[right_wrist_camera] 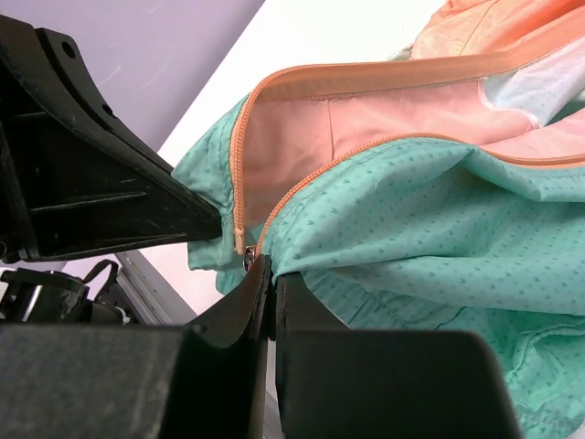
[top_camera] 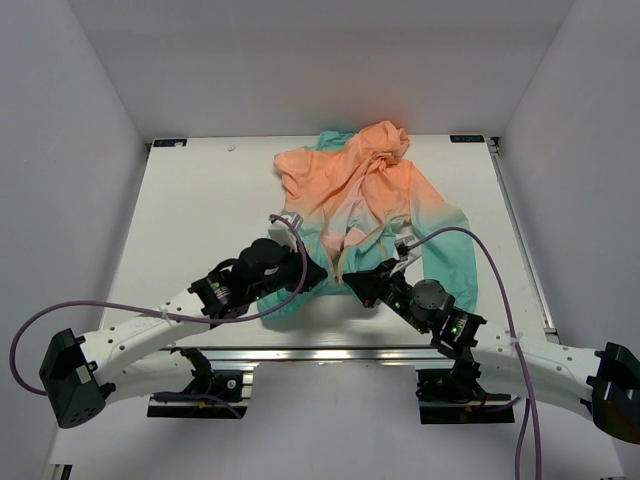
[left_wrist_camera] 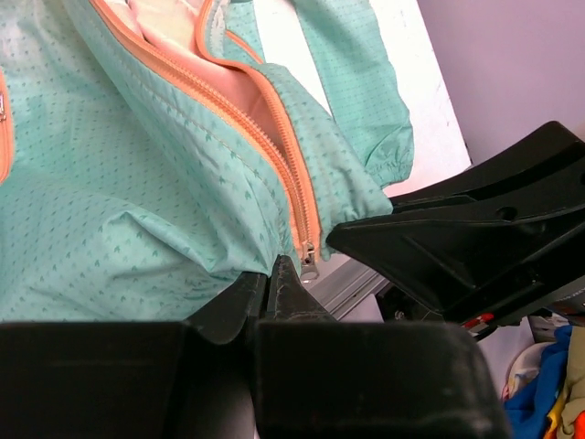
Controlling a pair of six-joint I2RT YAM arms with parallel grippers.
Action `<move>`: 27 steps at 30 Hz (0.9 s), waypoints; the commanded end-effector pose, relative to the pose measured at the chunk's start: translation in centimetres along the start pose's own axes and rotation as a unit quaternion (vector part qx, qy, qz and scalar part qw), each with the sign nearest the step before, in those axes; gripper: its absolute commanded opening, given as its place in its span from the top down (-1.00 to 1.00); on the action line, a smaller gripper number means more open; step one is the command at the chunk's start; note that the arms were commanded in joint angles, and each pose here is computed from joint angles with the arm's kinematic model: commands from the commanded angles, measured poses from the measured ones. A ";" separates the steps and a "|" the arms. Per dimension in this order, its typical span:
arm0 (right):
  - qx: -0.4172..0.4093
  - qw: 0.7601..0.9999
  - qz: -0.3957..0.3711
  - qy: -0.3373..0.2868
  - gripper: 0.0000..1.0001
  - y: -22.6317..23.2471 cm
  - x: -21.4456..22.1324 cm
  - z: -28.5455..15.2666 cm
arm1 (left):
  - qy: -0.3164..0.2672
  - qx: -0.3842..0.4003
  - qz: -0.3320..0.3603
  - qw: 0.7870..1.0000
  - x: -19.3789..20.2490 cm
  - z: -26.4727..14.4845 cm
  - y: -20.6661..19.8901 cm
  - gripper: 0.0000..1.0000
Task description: Zip up the jacket
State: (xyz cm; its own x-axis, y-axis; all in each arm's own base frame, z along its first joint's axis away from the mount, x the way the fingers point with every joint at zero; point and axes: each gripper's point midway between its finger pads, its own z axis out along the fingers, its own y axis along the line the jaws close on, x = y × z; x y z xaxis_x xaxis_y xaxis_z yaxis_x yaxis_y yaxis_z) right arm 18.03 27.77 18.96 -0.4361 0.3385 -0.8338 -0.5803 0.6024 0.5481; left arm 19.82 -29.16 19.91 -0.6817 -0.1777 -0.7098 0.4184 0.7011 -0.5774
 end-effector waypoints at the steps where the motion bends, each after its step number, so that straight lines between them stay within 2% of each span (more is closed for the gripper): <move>1: -0.021 0.998 0.018 -0.051 1.00 1.0 -2.4 -0.1 | -0.008 -0.004 0.007 1.000 -0.4 -0.2 0.3 1.00; 27: -0.014 0.999 0.013 -0.032 1.00 0.8 -1.6 0.3 | 0.002 -0.020 0.000 1.000 0.2 0.2 1.2 1.00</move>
State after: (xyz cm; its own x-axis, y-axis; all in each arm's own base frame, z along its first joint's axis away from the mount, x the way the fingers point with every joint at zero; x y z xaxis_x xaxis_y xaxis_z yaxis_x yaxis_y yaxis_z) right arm 18.03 27.71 18.71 -0.4343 0.3484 -0.8307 -0.5791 0.5984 0.5537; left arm 20.22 -28.68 18.92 -0.6884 -0.1713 -0.7048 0.3912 0.7306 -0.5596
